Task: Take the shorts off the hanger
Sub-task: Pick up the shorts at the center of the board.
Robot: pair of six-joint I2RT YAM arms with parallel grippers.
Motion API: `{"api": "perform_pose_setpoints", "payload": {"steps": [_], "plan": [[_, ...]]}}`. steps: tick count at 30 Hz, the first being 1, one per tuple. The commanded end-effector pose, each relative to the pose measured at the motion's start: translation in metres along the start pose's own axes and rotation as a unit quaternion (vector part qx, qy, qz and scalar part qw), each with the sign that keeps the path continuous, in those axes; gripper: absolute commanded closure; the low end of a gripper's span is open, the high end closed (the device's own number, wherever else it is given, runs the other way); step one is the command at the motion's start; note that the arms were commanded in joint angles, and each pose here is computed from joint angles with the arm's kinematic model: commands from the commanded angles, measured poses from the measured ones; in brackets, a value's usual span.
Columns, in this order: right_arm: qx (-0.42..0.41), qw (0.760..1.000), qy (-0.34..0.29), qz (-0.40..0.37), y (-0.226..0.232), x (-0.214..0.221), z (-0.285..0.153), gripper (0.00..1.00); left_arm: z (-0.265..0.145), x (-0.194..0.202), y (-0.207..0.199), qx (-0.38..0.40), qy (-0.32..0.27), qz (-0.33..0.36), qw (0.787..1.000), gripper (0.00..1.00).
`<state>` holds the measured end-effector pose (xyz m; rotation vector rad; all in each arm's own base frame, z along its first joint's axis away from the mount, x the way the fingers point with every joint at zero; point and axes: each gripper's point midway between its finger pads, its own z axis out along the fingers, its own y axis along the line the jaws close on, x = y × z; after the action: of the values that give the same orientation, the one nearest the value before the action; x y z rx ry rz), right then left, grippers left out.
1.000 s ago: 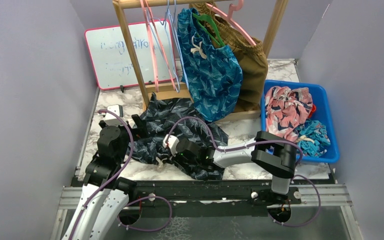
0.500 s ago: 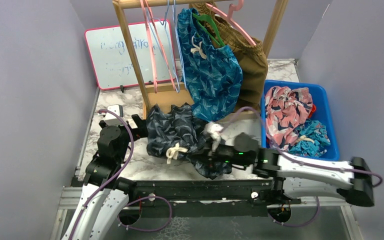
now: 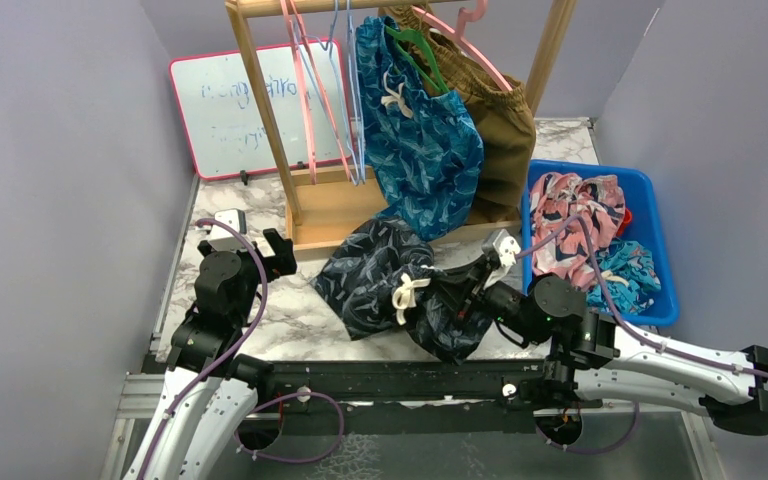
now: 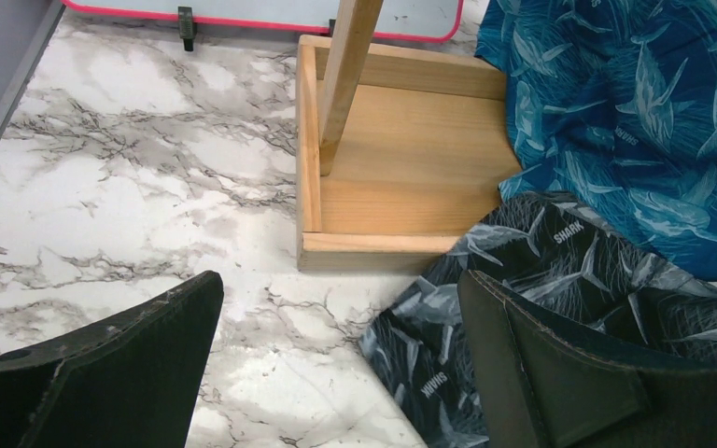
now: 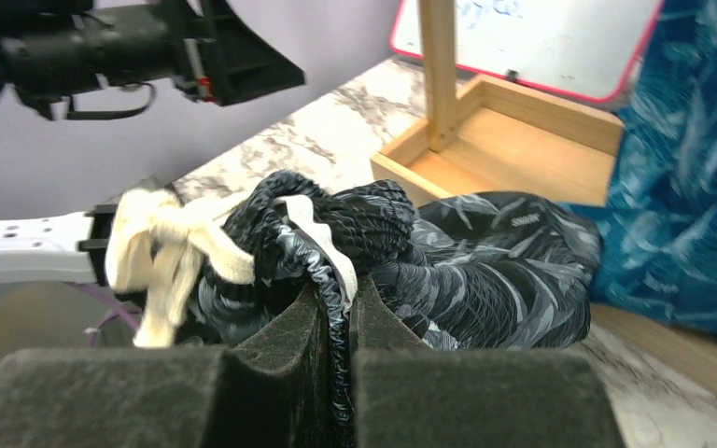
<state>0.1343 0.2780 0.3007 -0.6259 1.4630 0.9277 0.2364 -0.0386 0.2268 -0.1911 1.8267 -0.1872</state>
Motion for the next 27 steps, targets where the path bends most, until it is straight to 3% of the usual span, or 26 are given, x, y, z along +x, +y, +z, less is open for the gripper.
{"api": "perform_pose_setpoints", "payload": {"steps": [1, 4, 8, 16, 22, 27], "plan": [[0.070, 0.997, -0.037, 0.025, -0.025, -0.013, -0.008, 0.99, 0.001, 0.000, 0.006, -0.015, -0.002, 0.000, 1.000, 0.01], [0.044, 0.996, -0.072, 0.025, -0.016, -0.038, -0.014, 0.99, 0.001, 0.000, 0.006, -0.015, -0.002, 0.000, 1.000, 0.01], [0.075, 0.997, -0.014, 0.004, -0.024, -0.032, -0.010, 0.99, 0.001, 0.000, 0.005, -0.015, -0.002, 0.000, 1.000, 0.01], [0.180, 0.966, 0.186, -0.028, -0.046, 0.073, 0.032, 0.99, 0.003, 0.003, 0.005, -0.014, 0.004, 0.001, 1.000, 0.01], [0.217, 0.933, 0.283, -0.054, -0.048, 0.137, 0.083, 0.98, 0.003, 0.002, 0.004, -0.013, 0.002, 0.000, 1.000, 0.01], [0.242, 0.901, 0.353, -0.070, -0.059, 0.179, 0.117, 0.90, 0.002, 0.001, 0.004, -0.011, 0.001, 0.001, 1.000, 0.01]]}}
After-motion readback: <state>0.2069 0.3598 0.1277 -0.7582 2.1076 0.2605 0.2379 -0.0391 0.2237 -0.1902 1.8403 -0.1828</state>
